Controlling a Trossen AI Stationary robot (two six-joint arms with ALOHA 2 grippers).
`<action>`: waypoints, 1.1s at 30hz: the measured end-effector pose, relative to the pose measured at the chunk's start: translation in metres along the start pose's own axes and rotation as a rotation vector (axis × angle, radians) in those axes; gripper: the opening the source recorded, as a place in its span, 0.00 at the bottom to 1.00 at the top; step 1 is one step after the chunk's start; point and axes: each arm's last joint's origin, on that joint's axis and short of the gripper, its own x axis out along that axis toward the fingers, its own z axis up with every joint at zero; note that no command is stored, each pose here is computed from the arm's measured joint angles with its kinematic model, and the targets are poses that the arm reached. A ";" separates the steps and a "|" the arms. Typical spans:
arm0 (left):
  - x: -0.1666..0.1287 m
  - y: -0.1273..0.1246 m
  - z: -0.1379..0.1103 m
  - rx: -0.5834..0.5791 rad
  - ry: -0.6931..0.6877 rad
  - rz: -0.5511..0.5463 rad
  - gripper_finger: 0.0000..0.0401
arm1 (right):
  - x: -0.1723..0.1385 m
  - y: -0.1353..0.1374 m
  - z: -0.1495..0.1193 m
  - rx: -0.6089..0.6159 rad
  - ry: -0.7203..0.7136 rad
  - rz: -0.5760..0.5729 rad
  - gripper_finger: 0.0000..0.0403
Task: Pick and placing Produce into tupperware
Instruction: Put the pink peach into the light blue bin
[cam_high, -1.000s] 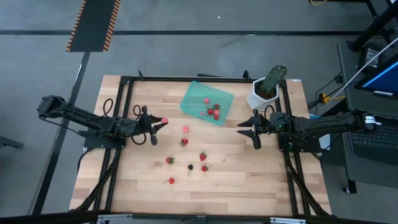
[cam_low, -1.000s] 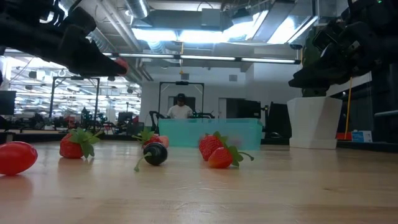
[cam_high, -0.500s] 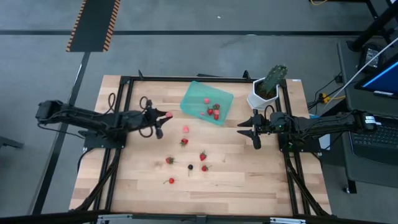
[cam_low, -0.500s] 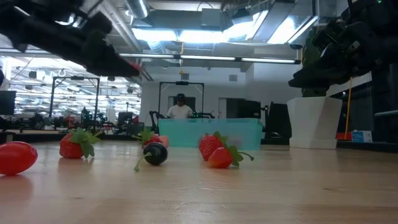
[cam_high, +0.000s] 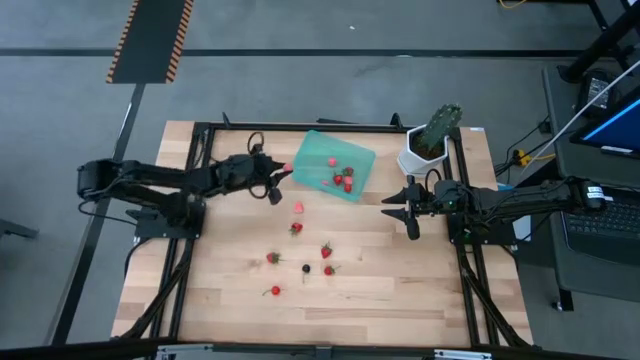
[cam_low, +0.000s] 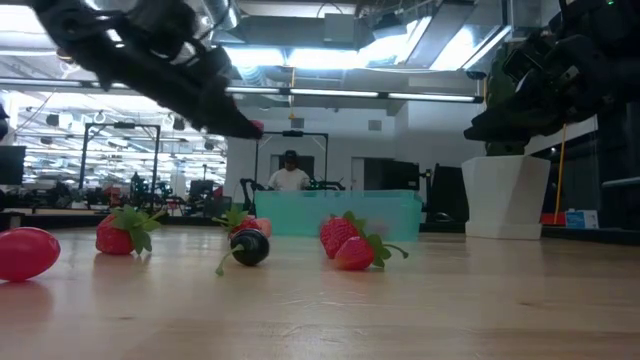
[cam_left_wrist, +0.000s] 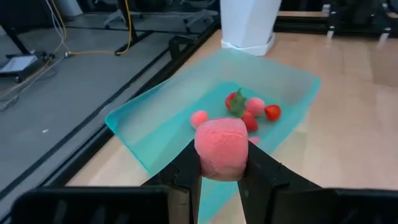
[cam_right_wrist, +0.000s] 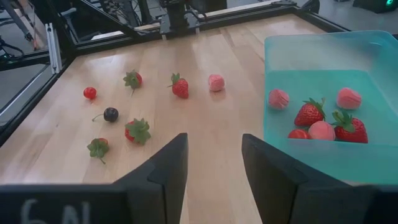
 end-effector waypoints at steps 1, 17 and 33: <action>0.005 0.003 0.002 -0.005 0.008 -0.011 0.18 | 0.000 0.000 0.000 0.000 0.000 0.000 0.38; 0.068 0.030 0.035 0.023 0.271 -0.155 0.18 | 0.000 0.000 -0.001 0.032 0.007 -0.001 0.38; 0.104 0.029 0.044 0.087 0.471 -0.254 0.18 | 0.000 -0.001 -0.004 0.031 0.043 -0.008 0.38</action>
